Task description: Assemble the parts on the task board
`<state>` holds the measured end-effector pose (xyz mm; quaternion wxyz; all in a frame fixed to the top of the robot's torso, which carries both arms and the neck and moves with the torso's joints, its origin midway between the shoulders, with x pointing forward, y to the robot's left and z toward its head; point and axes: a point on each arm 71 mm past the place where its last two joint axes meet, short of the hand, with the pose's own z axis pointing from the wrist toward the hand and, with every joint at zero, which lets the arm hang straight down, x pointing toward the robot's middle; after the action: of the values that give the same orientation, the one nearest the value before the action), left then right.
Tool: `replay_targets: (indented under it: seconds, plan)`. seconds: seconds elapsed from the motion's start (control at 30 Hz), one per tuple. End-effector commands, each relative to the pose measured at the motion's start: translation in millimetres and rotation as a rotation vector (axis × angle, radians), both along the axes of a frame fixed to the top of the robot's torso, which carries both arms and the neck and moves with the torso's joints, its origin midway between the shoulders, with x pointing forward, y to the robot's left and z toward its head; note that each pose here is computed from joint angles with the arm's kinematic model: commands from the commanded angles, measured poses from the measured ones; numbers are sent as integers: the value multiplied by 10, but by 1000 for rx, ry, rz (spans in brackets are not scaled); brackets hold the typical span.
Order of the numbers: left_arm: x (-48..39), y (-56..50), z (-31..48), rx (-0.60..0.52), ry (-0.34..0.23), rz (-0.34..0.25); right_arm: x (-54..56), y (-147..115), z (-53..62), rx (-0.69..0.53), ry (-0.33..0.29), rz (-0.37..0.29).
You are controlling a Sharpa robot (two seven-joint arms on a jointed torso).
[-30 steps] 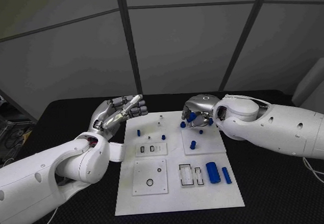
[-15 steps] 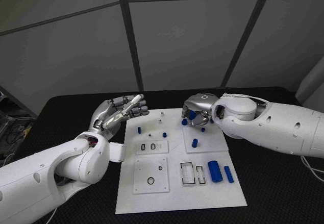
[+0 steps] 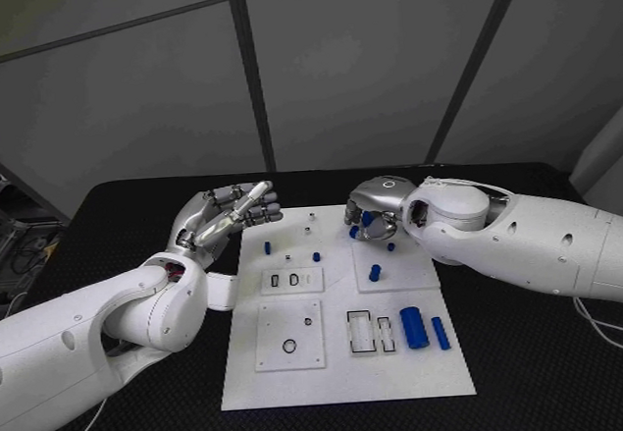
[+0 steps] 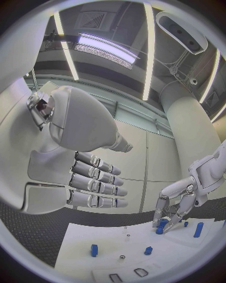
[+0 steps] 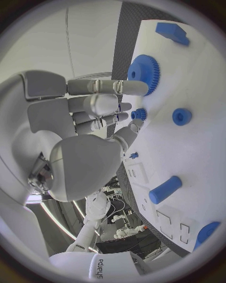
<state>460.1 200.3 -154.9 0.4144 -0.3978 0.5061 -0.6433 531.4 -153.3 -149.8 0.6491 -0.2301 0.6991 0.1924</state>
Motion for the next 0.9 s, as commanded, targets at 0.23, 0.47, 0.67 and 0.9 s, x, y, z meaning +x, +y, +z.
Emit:
replay_targets:
  seconds: [0.23, 0.47, 0.67, 0.9]
  plan:
    - [-2, -15, 12, -1, -6, -25, 21, 14, 2, -30, 17, 1]
    - [-8, -7, 14, 0, -5, -25, 40, 6, -3, -44, 29, -10]
    - [-12, -4, 16, 0, -4, -26, 50, 7, -8, -54, 38, -15]
    - [-15, 8, 17, 2, -3, -24, 55, -6, -8, -58, 41, -25]
